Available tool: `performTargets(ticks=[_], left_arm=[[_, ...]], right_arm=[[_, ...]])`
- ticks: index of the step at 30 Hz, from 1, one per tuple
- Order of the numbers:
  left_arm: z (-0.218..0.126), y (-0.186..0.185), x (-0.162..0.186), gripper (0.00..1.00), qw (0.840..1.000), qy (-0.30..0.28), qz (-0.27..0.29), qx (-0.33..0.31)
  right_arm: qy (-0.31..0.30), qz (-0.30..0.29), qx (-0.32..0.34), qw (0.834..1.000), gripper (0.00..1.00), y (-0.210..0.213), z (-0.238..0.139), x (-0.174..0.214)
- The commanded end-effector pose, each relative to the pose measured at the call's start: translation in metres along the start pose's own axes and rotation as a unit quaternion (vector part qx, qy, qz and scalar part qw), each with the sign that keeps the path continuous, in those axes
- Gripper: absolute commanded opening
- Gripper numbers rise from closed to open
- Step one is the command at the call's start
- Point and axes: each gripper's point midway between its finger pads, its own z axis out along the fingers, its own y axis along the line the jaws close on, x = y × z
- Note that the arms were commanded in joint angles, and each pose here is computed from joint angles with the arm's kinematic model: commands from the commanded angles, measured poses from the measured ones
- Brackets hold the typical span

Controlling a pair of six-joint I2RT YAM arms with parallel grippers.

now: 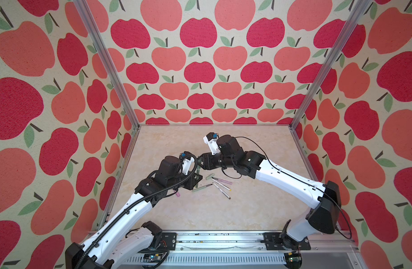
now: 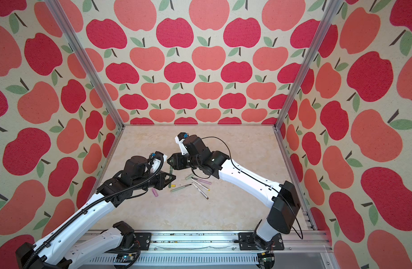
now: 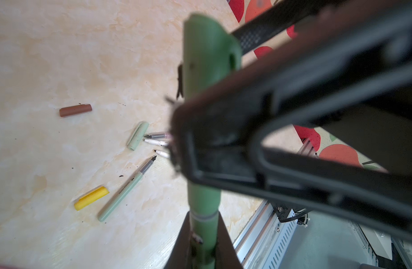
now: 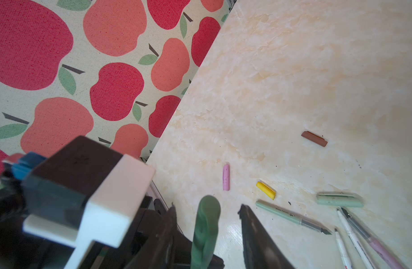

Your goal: Insert the pens into the pen caps

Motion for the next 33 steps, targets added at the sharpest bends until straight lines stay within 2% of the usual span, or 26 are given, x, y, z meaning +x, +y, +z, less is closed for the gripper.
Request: performTargets(ticks=[1,12,18,24,33], left_arm=[[-0.004,-0.008,-0.005,0.00,1.000,-0.014,0.008,0.020],[-0.007,-0.008,-0.016,0.00,0.999,-0.032,0.005,0.011],[-0.038,-0.027,-0.065,0.00,0.992,-0.116,0.042,0.006],[-0.060,-0.040,-0.105,0.00,0.982,-0.169,0.079,0.003],[-0.081,-0.062,-0.141,0.00,0.971,-0.202,0.123,0.029]], right_arm=[[-0.010,-0.011,-0.012,1.000,0.44,0.008,-0.001,-0.010],[-0.001,-0.002,-0.020,1.000,0.15,0.008,-0.001,-0.003],[0.020,0.008,-0.026,0.999,0.13,0.006,0.000,0.009],[0.031,0.011,-0.027,0.999,0.12,0.005,0.000,0.015],[0.049,0.015,-0.026,0.998,0.12,0.001,0.004,0.025]])
